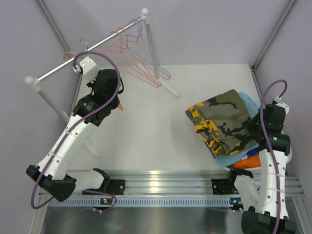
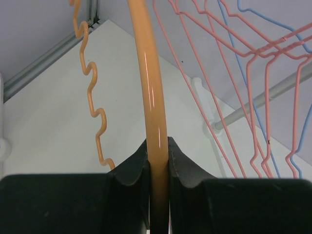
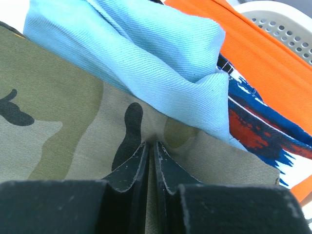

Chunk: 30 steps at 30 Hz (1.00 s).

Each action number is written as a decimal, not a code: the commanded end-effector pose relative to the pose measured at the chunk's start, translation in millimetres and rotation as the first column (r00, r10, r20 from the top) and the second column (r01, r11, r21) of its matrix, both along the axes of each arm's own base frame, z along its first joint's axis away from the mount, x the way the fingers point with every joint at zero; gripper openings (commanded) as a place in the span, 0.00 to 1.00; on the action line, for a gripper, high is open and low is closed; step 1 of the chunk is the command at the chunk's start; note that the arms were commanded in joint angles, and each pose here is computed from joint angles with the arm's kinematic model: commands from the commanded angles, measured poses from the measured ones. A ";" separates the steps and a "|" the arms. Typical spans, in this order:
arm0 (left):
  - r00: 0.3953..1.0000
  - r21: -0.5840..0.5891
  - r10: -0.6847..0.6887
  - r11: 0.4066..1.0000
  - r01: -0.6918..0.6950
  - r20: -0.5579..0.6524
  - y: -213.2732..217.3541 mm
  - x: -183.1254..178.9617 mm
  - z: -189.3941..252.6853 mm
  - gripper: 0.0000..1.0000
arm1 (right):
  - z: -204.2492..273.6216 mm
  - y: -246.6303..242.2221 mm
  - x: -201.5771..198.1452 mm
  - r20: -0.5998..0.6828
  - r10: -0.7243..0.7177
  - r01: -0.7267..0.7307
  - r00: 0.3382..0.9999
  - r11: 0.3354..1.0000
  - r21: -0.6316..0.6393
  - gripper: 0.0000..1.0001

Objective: Remove the trousers from the hanger
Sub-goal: Place the hanger at the clothesline.

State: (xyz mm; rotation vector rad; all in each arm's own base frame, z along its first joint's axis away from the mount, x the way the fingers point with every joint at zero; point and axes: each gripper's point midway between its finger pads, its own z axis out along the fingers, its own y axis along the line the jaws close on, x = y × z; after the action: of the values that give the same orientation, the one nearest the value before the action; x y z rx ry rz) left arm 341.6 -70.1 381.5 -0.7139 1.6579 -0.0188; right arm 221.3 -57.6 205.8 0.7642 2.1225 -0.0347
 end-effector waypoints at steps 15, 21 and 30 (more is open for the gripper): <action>0.997 -0.111 0.038 0.993 -0.031 0.063 28.6 9.7 -16.5 0.00 | 13.9 -4.7 8.1 0.011 -0.007 0.007 1.000 1.000 0.000 0.09; 0.999 -0.120 -0.030 0.992 0.033 0.025 23.2 -4.4 -24.6 0.08 | 15.5 -6.6 7.6 0.010 -0.009 0.009 1.000 1.000 -0.013 0.09; 0.978 -0.121 -0.209 0.971 0.205 -0.018 5.2 -28.3 -15.5 0.63 | 14.3 -8.3 8.0 0.007 -0.012 0.012 1.000 1.000 -0.021 0.09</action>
State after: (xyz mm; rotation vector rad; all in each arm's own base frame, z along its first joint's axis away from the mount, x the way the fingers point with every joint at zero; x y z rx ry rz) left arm 324.2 -57.8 344.3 -0.6927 1.7636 -0.1762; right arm 226.5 -58.0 208.6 0.7612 2.1382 -0.0316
